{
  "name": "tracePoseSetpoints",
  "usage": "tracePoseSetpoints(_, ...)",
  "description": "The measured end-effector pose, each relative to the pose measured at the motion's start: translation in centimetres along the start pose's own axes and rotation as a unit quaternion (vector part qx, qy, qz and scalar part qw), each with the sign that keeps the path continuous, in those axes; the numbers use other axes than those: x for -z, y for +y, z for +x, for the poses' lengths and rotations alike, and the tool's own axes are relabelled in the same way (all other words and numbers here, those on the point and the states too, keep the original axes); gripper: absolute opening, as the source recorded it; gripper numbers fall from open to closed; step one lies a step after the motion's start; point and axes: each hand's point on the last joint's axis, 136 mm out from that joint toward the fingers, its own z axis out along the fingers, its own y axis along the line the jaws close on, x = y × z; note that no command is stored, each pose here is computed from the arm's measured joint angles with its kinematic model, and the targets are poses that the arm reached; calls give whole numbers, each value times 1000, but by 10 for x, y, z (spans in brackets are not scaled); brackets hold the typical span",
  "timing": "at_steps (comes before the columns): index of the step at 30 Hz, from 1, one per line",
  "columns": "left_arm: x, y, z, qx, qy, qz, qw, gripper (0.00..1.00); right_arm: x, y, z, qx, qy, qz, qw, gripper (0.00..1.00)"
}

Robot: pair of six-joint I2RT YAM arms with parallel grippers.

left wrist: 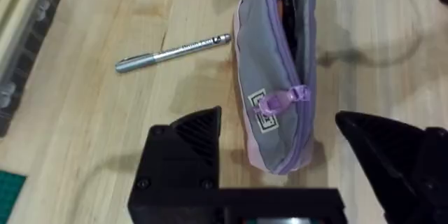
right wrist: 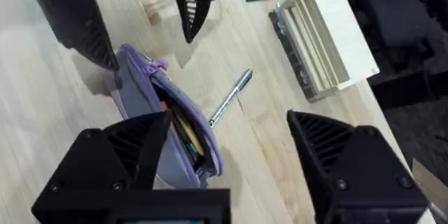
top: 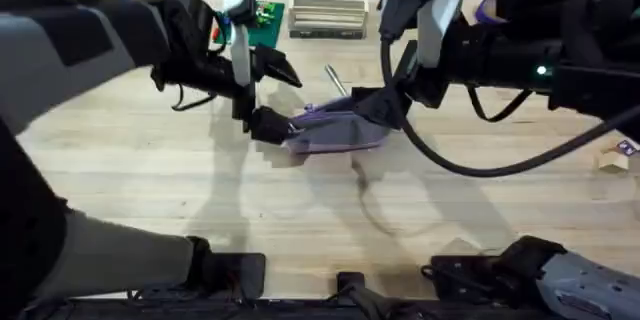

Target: Unzip the bag, pick up the pens from the table one at a time and place them inside, then zip the bag closed.

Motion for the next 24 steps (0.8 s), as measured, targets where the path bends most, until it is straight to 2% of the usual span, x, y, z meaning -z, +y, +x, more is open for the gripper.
tracePoseSetpoints(16,42,9,-50,7,35,-6,999,993,0,-2,-1,13,-1,4,1000,994)
tracePoseSetpoints(19,48,11,-52,10,36,-12,999,993,0,-3,0,15,2,7,1000,827)
tracePoseSetpoints(21,50,13,-50,14,36,-15,999,993,0,-3,0,16,2,8,1000,634)
tracePoseSetpoints(24,52,14,-48,17,37,-19,999,994,0,-2,0,16,1,6,1000,236)
